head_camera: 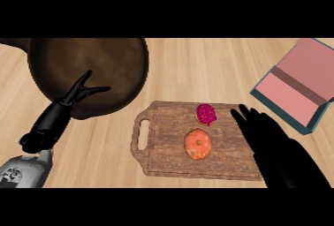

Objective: Pick the squash from the cutting board and place it in the cardboard box

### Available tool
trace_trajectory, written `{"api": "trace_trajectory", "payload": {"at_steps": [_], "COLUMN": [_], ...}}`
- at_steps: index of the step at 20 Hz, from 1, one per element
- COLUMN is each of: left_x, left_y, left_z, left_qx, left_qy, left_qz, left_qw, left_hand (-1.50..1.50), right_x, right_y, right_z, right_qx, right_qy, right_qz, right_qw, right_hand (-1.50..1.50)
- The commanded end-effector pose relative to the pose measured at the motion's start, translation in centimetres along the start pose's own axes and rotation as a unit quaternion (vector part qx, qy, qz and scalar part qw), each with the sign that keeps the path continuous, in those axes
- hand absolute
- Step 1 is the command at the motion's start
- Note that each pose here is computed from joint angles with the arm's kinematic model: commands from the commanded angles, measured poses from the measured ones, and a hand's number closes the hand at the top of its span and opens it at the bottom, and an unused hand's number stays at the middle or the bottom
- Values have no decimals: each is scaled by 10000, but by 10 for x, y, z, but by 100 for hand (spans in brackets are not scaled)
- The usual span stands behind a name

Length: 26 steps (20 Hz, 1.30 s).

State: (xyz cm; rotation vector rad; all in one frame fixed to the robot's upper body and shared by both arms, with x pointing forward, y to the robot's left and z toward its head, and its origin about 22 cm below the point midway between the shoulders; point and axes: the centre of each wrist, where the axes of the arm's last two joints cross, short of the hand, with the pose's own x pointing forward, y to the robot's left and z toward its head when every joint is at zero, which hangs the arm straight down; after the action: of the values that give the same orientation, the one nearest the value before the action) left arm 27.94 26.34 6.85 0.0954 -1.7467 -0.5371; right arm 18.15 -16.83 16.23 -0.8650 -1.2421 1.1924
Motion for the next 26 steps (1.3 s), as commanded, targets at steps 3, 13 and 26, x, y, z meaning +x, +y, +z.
{"api": "trace_trajectory", "payload": {"at_steps": [3, 13, 26], "left_x": [0, -9, 2], "left_y": [5, 0, 12], "left_z": [-9, -1, -10], "left_qx": [-41, -31, 25], "left_qy": [95, 59, 68], "left_qz": [-56, -7, 19], "left_qw": [9999, 10000, 10000], "left_hand": [0, 0, 0], "right_x": [49, 96, 109], "right_y": [9, 33, 61], "right_z": [-12, -40, -69], "right_qx": [521, 879, 782], "right_qy": [721, 1054, 1411], "right_qz": [454, 356, 790], "right_qw": [9950, 9899, 9837], "right_hand": [-150, -150, -150]}}
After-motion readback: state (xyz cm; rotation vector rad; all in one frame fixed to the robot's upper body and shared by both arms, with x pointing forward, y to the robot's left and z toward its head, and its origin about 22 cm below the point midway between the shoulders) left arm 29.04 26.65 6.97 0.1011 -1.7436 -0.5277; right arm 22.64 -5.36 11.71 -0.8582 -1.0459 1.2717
